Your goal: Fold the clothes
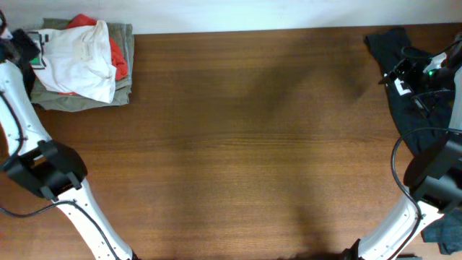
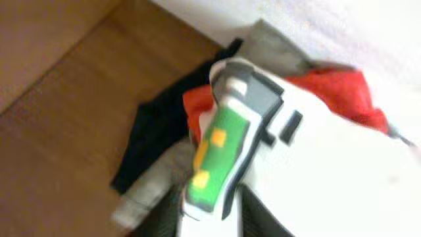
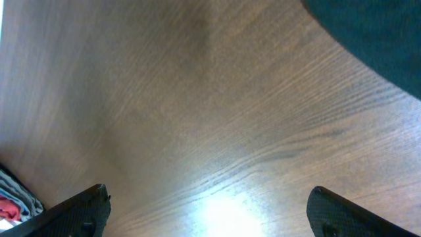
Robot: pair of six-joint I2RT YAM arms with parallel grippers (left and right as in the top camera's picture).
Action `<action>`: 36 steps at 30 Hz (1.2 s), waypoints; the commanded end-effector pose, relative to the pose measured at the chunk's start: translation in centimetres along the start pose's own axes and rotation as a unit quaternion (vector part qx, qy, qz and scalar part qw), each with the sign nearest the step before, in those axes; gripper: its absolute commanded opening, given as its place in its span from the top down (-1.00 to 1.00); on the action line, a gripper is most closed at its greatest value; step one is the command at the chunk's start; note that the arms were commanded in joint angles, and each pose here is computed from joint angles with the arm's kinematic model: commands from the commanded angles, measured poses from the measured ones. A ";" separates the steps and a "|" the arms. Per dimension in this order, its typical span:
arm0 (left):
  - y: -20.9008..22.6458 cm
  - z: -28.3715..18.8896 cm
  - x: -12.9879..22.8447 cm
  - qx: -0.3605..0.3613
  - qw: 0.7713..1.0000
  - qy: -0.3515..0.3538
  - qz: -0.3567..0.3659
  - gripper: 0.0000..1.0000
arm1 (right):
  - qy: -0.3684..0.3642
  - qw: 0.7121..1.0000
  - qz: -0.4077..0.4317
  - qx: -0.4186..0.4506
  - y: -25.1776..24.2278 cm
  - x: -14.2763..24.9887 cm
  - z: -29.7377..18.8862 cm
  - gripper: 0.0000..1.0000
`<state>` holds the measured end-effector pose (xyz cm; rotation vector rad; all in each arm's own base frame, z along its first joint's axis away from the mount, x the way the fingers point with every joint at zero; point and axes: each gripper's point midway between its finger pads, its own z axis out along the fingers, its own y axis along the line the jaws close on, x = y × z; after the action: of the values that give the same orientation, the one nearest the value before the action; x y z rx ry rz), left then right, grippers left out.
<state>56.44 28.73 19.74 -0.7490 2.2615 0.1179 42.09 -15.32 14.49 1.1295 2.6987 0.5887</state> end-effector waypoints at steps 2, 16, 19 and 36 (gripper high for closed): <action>0.6 0.7 2.9 -0.003 0.999 0.052 0.013 0.89 | -0.009 1.000 0.000 -0.002 0.2 -0.2 -0.6 -0.97; 2.9 -6.1 -1.9 0.011 0.999 -0.030 0.019 0.99 | -0.009 1.000 0.000 -0.002 0.2 -0.2 -0.6 -0.97; -6.0 -7.9 -3.5 0.096 0.990 -0.081 0.059 0.99 | -0.009 1.000 0.000 -0.002 0.2 -0.2 -0.6 -0.97; -13.3 -1.7 -5.5 0.026 0.978 -0.200 0.050 0.99 | -0.009 1.000 0.000 -0.002 0.2 -0.2 -0.6 -0.97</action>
<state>67.97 15.30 14.89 -0.4229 2.1357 0.0601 42.07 -15.32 14.49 1.1301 2.6994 0.5884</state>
